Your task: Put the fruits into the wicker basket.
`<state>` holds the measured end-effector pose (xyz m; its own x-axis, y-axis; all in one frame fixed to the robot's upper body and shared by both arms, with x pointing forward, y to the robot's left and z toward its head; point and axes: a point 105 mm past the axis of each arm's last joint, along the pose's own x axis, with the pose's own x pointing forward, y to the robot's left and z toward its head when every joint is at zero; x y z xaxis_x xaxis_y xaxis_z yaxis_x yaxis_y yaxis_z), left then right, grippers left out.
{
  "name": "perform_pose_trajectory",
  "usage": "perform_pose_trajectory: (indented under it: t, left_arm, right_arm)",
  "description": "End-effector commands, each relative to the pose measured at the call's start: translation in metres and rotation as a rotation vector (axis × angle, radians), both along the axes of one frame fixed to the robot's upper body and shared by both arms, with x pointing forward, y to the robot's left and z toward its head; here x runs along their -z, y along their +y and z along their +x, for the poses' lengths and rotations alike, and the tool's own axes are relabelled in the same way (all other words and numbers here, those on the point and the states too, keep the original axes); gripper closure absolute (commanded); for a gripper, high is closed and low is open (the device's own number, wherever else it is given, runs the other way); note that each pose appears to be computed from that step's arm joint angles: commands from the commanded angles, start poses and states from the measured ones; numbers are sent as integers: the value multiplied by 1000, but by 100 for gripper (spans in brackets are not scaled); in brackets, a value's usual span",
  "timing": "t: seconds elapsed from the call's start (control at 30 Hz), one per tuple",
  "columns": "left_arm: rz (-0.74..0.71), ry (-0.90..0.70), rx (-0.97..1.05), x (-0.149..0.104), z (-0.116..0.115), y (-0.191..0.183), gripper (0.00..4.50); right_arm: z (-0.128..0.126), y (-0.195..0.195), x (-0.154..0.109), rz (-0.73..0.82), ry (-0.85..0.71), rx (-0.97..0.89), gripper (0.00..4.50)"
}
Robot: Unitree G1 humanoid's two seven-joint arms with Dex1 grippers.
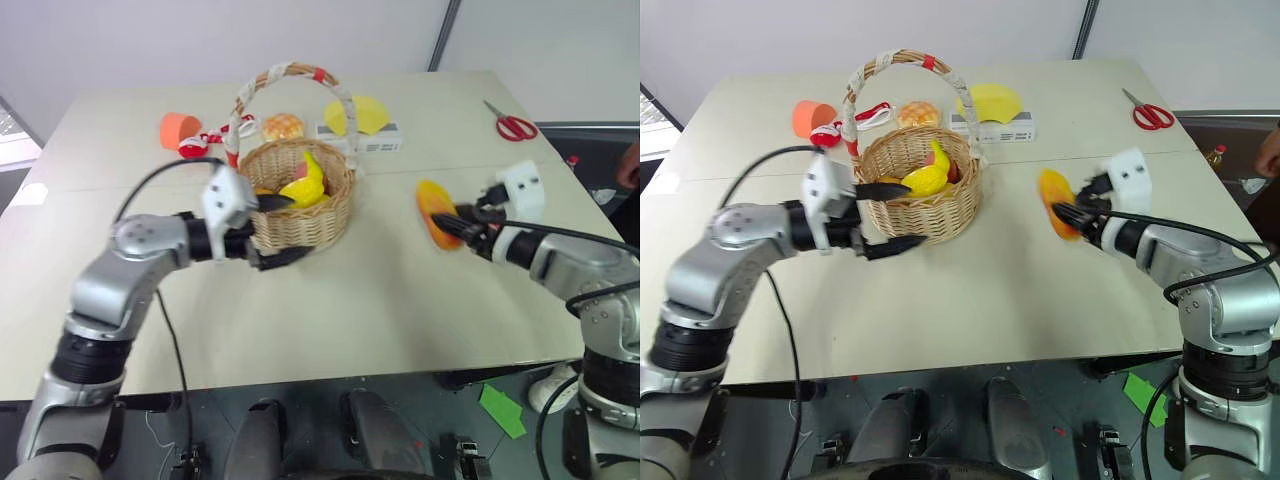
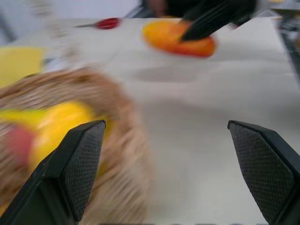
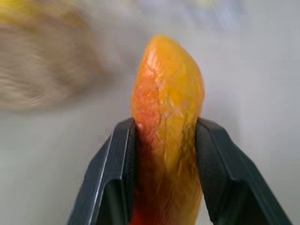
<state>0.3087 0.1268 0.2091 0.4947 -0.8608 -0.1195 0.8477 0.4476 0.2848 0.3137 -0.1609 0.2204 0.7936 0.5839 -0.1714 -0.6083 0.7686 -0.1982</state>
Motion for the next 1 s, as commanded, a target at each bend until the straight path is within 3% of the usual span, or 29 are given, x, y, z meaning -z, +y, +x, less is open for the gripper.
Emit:
perform_pose_trajectory:
  t: [0.03,0.33,0.5,0.7,0.8,0.93,1.0]
  left_arm:
    - [-54,-32,-107,-14,2,31,0]
    - [-68,-47,-229,-14,-2,56,0]
    - [-81,-52,-239,-14,-5,52,0]
    - [-93,-51,-241,-14,-7,49,0]
    - [-99,-50,-237,-14,-6,47,0]
    - [-123,-52,-230,-16,-3,43,0]
    - [-158,-65,-225,-18,-1,40,0]
  right_arm:
    - [-18,70,-29,-37,-180,-321,319]
    - [48,145,-42,-32,-212,-274,319]
    - [79,155,-41,-43,-227,-189,319]
    - [69,158,-62,30,-316,-235,22]
    - [45,146,-75,65,-368,-309,5]
    - [12,112,-67,63,-360,-363,5]
    - [11,93,-59,99,-308,-305,5]
